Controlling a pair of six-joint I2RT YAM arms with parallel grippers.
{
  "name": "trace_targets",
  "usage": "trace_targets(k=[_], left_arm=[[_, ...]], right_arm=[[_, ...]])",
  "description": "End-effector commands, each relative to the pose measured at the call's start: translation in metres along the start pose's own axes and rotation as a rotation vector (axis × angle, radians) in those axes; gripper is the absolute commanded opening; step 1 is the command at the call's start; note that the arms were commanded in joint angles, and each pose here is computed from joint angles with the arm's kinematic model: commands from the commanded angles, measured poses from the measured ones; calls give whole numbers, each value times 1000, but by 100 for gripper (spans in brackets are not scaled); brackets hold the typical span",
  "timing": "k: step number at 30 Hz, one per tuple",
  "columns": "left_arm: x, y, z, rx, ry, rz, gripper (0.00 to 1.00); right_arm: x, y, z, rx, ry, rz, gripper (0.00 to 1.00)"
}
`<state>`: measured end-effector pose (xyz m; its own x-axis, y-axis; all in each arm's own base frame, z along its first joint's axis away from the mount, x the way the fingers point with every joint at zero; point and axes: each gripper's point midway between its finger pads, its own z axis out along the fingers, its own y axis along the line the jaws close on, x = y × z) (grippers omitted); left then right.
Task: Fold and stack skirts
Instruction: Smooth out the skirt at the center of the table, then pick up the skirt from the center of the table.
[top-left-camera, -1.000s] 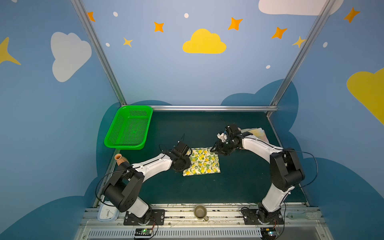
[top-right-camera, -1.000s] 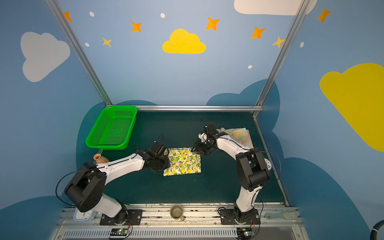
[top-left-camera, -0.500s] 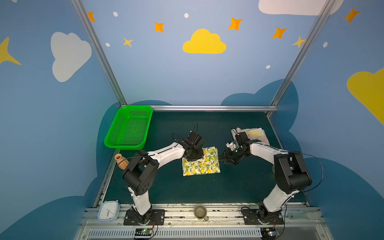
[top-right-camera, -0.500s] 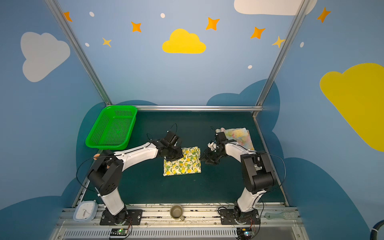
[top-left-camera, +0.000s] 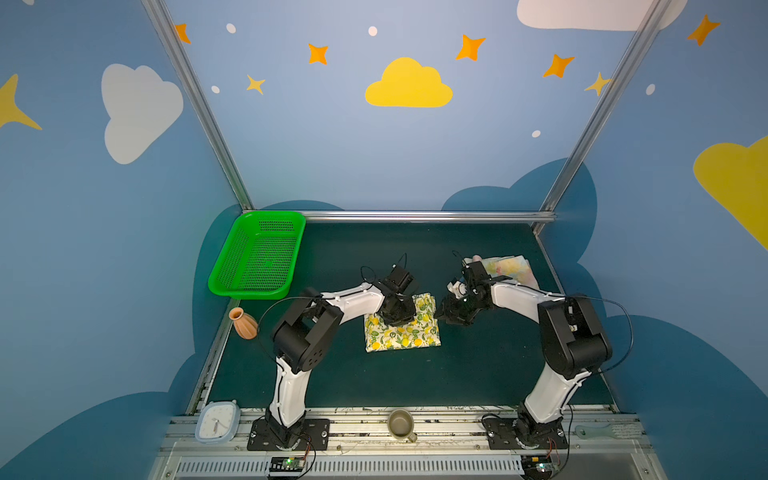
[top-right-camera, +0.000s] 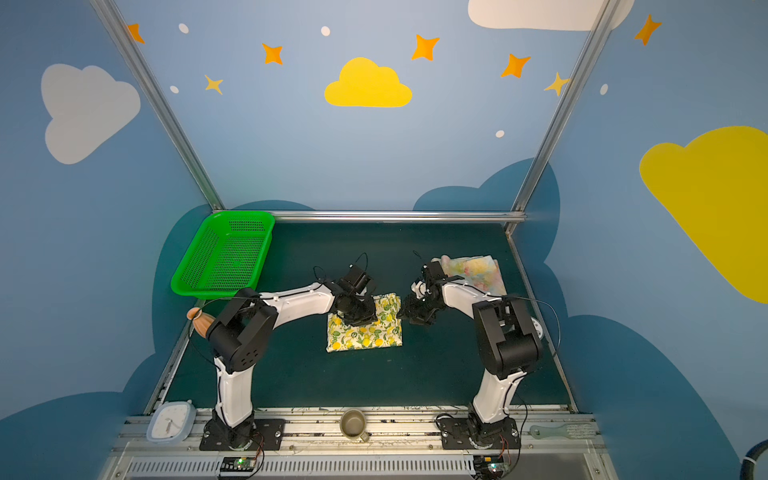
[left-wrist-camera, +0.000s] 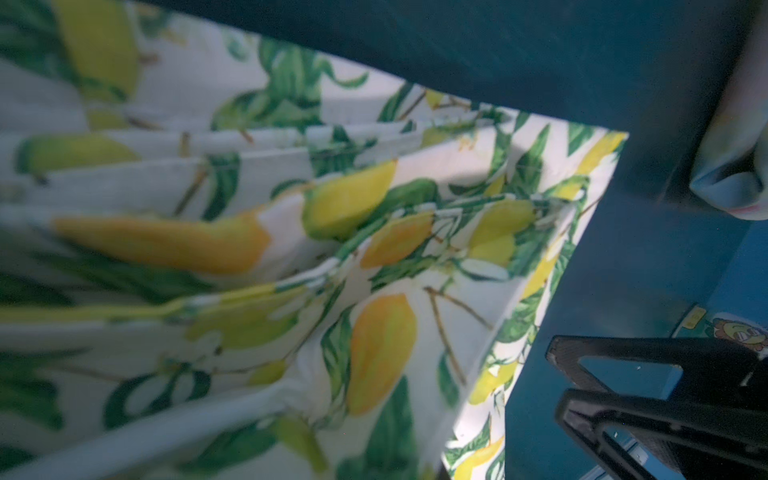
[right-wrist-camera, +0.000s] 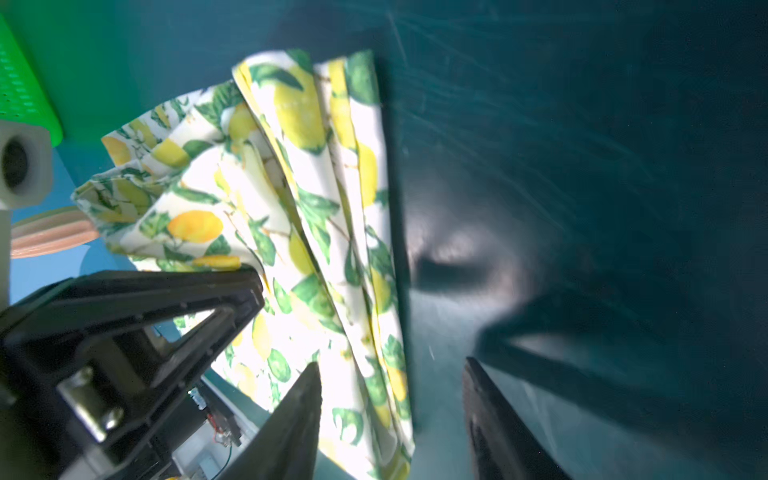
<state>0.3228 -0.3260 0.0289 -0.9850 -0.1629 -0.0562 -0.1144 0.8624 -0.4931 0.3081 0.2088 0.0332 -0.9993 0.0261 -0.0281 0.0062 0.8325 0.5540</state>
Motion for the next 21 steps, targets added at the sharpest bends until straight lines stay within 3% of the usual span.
trace_targets(k=[1, 21], left_arm=[[0, -1, 3, 2, 10, 4, 24], [0, 1, 7, -8, 22, -3, 24]], right_arm=[[-5, -1, 7, 13, -2, -25, 54], [16, -1, 41, -44, 75, -22, 55]])
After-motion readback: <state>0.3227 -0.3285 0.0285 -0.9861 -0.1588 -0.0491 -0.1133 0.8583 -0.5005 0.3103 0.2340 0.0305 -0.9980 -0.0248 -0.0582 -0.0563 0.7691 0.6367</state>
